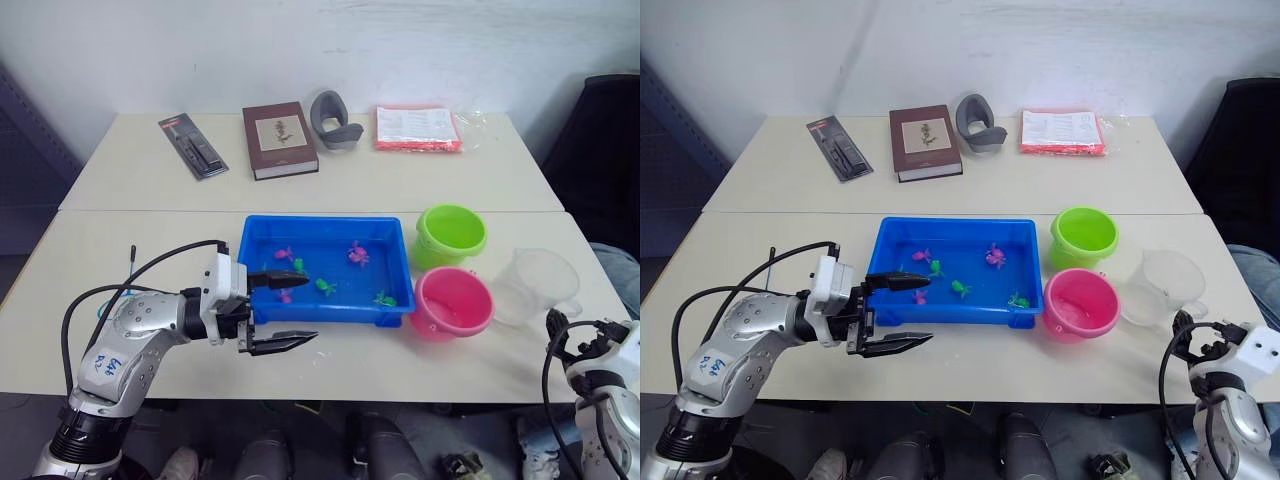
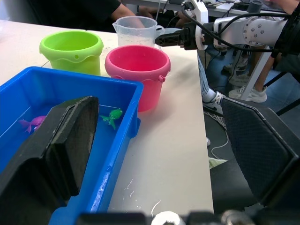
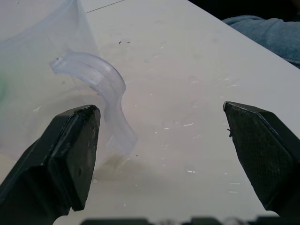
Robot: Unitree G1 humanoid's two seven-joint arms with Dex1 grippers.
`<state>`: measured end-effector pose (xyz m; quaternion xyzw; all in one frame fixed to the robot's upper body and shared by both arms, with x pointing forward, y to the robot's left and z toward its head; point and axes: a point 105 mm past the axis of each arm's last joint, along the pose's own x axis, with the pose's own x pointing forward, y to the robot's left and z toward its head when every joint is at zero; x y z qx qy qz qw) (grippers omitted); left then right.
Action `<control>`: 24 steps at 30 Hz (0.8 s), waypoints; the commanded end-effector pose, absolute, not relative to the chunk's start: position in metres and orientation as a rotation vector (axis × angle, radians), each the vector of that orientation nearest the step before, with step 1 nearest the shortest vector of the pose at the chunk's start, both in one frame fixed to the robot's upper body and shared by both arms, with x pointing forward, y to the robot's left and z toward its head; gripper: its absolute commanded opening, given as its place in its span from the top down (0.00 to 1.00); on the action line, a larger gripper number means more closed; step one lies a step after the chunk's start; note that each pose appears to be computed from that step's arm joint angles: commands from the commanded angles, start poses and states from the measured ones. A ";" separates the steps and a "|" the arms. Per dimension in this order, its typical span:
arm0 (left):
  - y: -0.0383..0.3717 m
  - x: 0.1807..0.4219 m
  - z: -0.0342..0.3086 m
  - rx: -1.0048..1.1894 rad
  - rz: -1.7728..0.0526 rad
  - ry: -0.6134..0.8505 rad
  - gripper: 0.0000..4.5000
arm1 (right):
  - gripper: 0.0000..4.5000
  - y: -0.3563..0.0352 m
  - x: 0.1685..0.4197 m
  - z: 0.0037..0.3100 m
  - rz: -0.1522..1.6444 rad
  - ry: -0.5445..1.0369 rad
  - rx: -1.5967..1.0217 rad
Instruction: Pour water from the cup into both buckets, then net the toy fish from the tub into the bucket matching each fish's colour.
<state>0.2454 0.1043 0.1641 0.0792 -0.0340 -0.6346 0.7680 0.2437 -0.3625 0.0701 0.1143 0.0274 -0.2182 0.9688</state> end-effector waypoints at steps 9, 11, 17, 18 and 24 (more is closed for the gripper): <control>0.101 0.250 0.168 0.191 -1.371 -0.120 0.00 | 0.91 -0.371 0.253 0.092 -0.460 -0.085 0.219; 0.102 0.252 0.168 0.187 -1.368 -0.121 0.00 | 0.99 -0.369 0.254 0.096 -0.456 -0.104 0.232; 0.102 0.260 0.172 0.147 -1.347 -0.141 0.00 | 0.99 -0.364 0.249 0.117 -0.449 -0.168 0.251; 0.101 0.262 0.173 0.141 -1.348 -0.144 0.00 | 0.99 -0.364 0.246 0.122 -0.447 -0.178 0.247; 0.101 0.264 0.174 0.117 -1.368 -0.137 0.00 | 0.99 -0.356 0.231 0.158 -0.407 -0.220 0.120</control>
